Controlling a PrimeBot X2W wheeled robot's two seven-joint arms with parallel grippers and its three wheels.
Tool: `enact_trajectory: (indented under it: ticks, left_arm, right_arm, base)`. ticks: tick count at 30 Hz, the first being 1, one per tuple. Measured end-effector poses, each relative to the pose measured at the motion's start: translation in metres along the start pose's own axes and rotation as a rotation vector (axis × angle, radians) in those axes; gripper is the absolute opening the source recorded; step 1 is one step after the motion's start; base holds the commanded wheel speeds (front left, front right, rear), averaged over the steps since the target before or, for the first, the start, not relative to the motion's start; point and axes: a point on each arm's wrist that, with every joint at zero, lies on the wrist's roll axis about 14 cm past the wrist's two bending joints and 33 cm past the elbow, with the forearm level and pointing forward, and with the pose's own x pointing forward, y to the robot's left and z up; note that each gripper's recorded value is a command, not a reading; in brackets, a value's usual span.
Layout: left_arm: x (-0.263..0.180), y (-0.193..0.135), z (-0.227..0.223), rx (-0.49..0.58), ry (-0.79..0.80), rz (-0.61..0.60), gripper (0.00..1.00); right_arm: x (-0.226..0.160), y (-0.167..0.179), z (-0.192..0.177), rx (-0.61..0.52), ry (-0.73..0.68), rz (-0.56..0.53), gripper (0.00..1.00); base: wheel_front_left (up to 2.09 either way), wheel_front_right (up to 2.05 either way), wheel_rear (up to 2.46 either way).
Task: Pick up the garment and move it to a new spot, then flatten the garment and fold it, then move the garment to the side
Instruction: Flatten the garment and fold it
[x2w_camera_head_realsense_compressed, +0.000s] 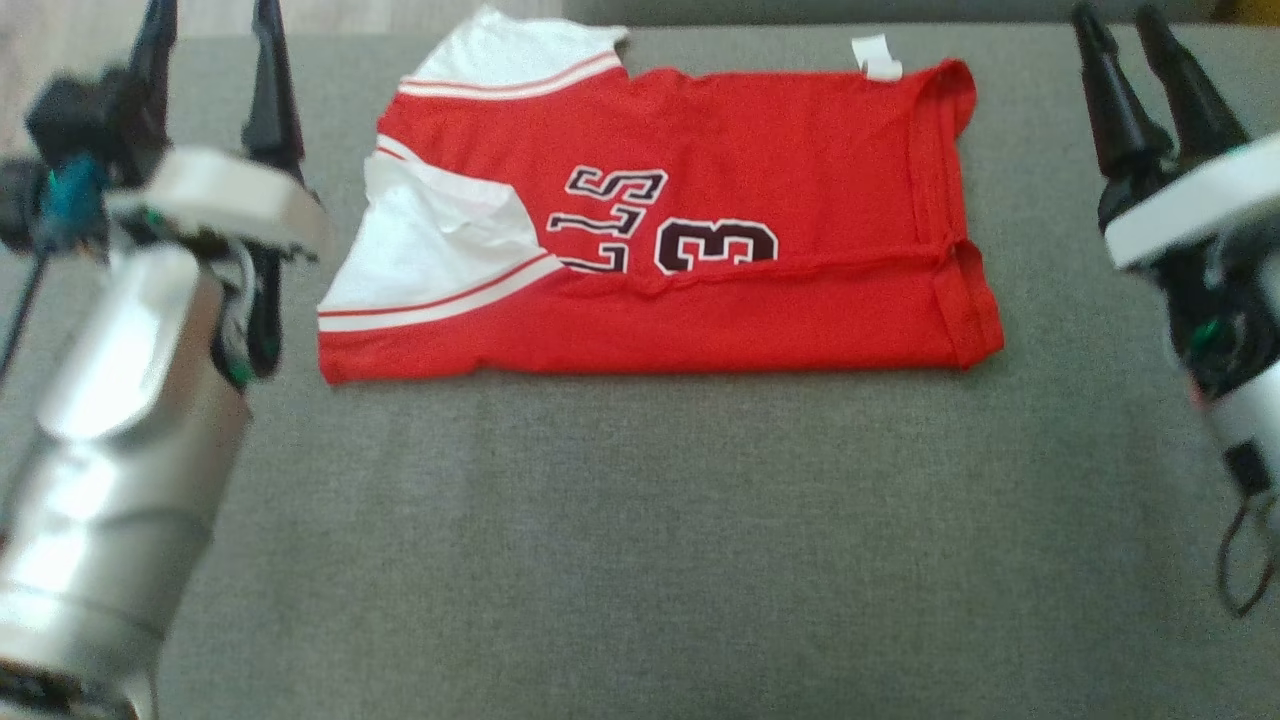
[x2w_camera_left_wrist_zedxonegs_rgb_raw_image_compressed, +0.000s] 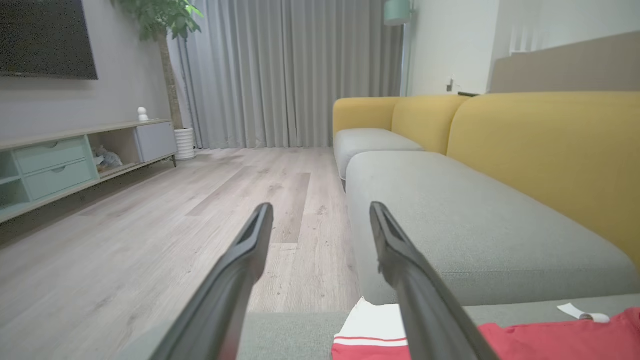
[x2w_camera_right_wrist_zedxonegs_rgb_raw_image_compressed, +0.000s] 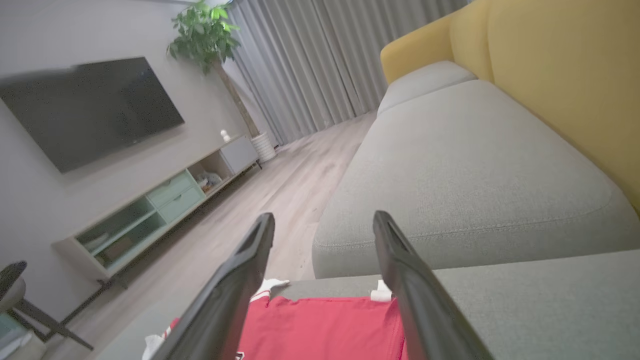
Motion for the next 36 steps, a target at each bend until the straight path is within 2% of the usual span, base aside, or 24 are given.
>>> enact_trajectory:
  ticks: [4,10,13,16,20,26,32,36]
  left_arm:
    - [-0.030,0.004,0.003,-0.087,-0.043,0.065,1.00]
    - [-0.075,0.004,0.013,-0.164,-0.131,0.143,1.00]
    - [-0.098,-0.002,-0.013,-0.183,-0.082,0.169,1.00]
    - [-0.123,-0.007,-0.044,-0.194,-0.009,0.200,1.00]
    - [-0.140,-0.003,-0.064,-0.217,0.031,0.268,1.00]
    - [-0.136,-0.012,-0.091,-0.212,0.100,0.241,1.00]
    - [-0.130,-0.020,-0.148,-0.184,0.299,0.205,1.00]
    - [-0.116,-0.016,-0.165,-0.171,0.354,0.225,1.00]
  right_arm:
    - [-0.018,0.007,0.003,0.072,-0.151,-0.035,1.00]
    - [-0.043,0.013,0.003,0.035,-0.260,-0.089,1.00]
    - [-0.060,0.019,0.004,-0.004,-0.323,-0.126,1.00]
    - [-0.082,0.030,-0.026,0.007,-0.296,-0.167,1.00]
    - [-0.111,0.029,-0.069,0.023,-0.202,-0.222,1.00]
    - [-0.103,0.026,-0.059,0.015,-0.234,-0.221,1.00]
    - [-0.099,0.017,-0.058,0.009,-0.237,-0.237,1.00]
    - [-0.101,0.008,-0.066,0.018,-0.217,-0.264,1.00]
  base:
    - [0.00,0.00,0.00]
    - [0.00,0.00,0.00]
    - [0.00,0.00,0.00]
    - [0.00,0.00,0.00]
    - [0.00,0.00,0.00]
    - [0.00,0.00,0.00]
    - [0.00,0.00,0.00]
    - [0.00,0.00,0.00]
